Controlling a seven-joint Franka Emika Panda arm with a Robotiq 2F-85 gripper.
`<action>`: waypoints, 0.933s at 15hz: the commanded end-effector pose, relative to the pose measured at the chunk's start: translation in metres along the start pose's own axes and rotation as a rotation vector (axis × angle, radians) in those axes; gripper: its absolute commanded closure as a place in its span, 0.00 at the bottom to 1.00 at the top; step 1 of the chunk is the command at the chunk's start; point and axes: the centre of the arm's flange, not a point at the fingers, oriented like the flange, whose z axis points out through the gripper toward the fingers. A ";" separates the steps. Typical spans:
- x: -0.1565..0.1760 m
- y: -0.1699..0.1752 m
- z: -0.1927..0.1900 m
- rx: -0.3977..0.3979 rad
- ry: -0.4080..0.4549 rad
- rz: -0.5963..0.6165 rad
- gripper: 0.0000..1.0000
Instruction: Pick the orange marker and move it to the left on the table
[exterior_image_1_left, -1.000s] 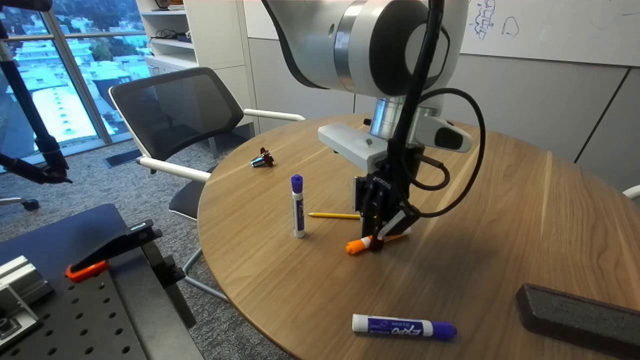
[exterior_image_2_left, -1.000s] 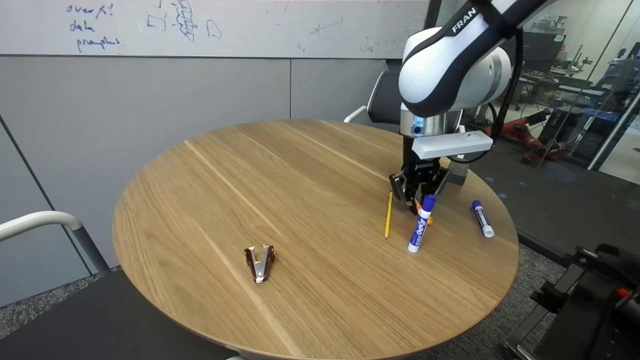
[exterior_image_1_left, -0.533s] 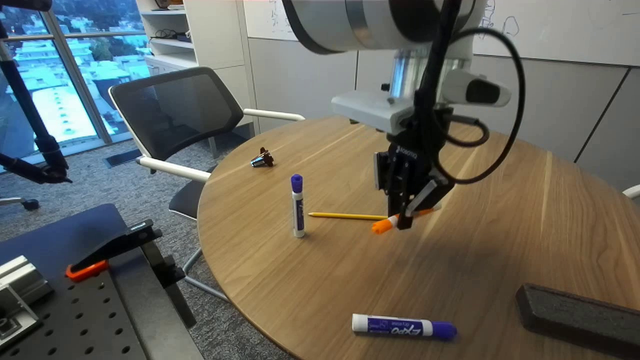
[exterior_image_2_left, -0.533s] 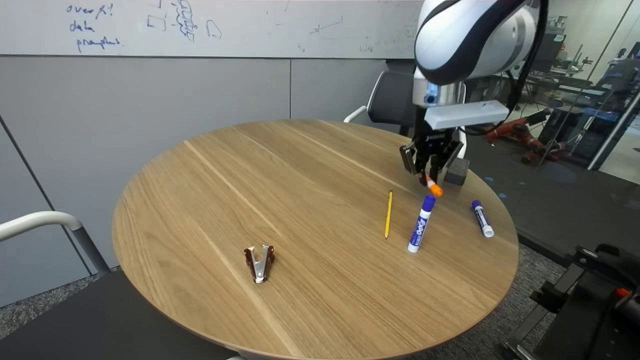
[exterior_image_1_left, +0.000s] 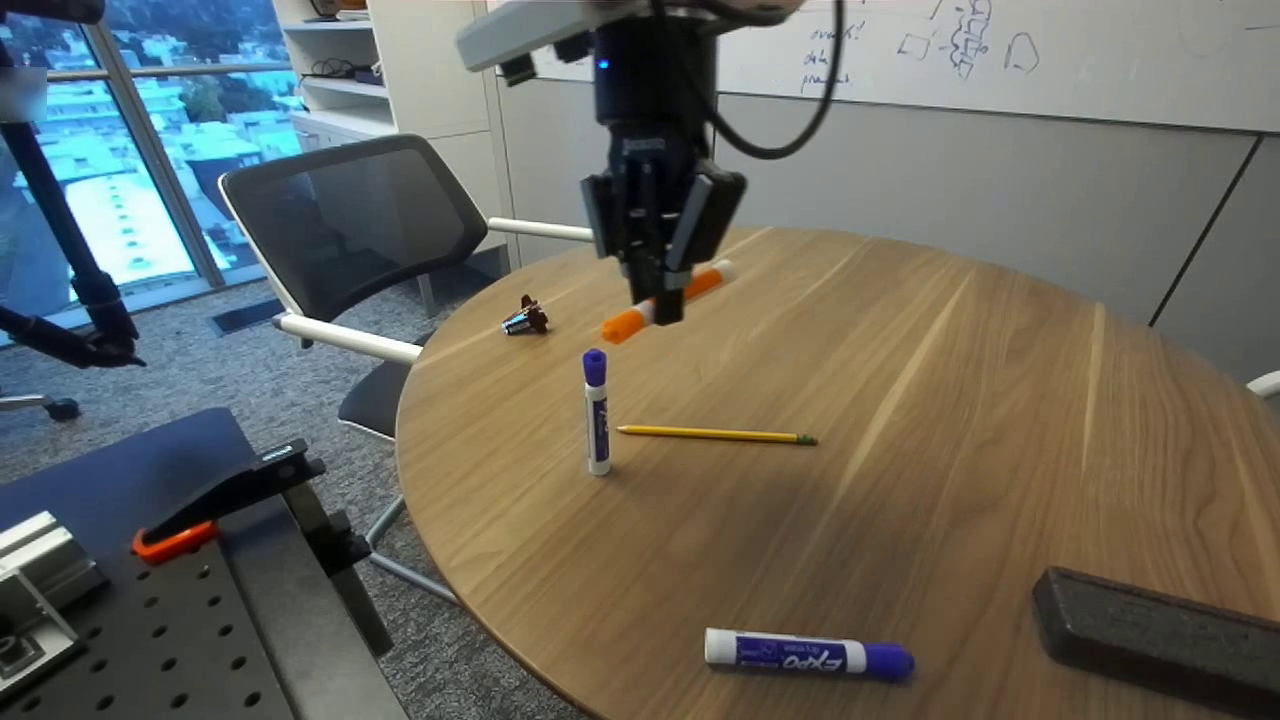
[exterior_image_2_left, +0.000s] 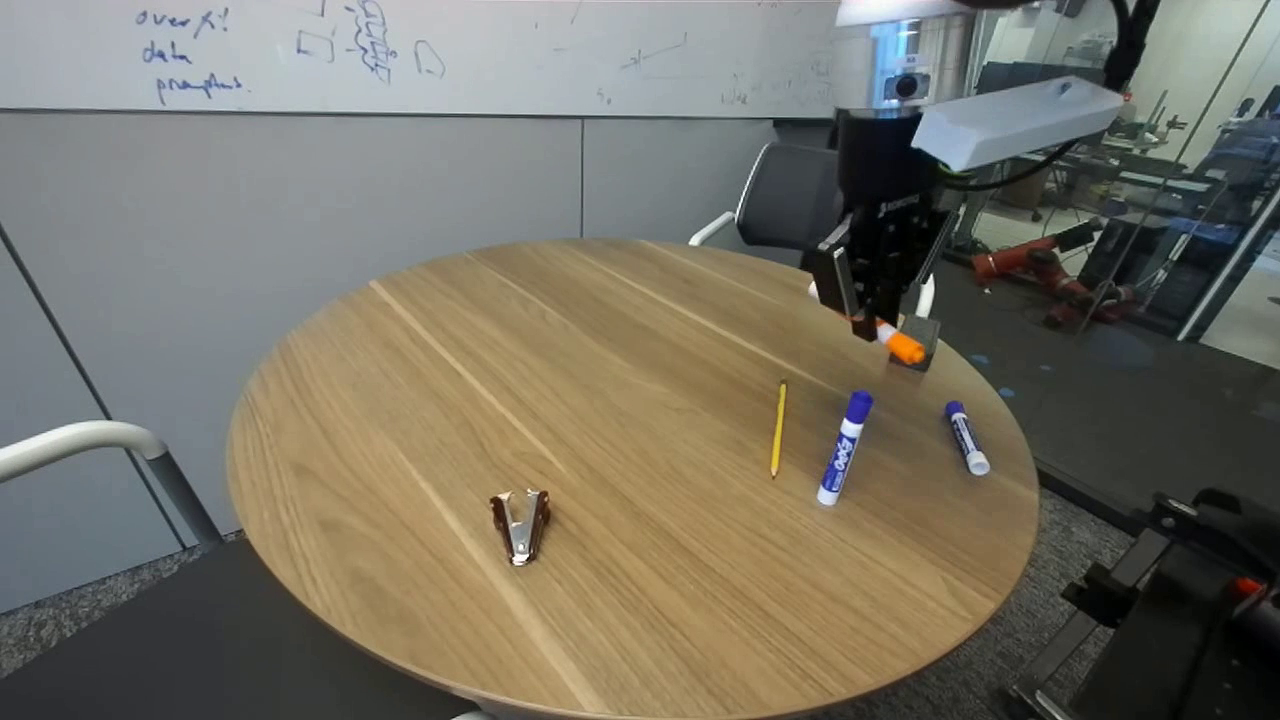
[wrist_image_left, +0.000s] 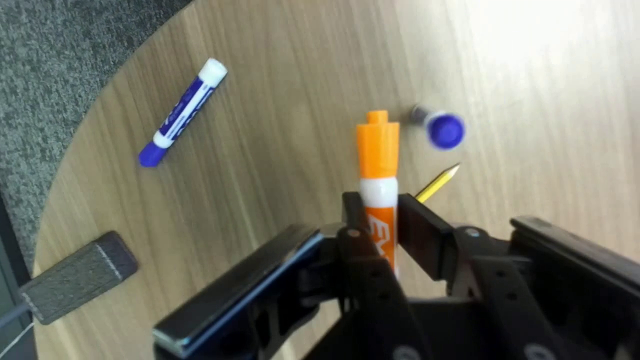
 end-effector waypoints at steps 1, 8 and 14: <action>-0.066 -0.077 -0.003 -0.065 0.027 -0.136 0.94; -0.082 -0.227 0.059 -0.198 0.104 -0.271 0.94; 0.009 -0.251 0.070 -0.202 0.056 -0.274 0.94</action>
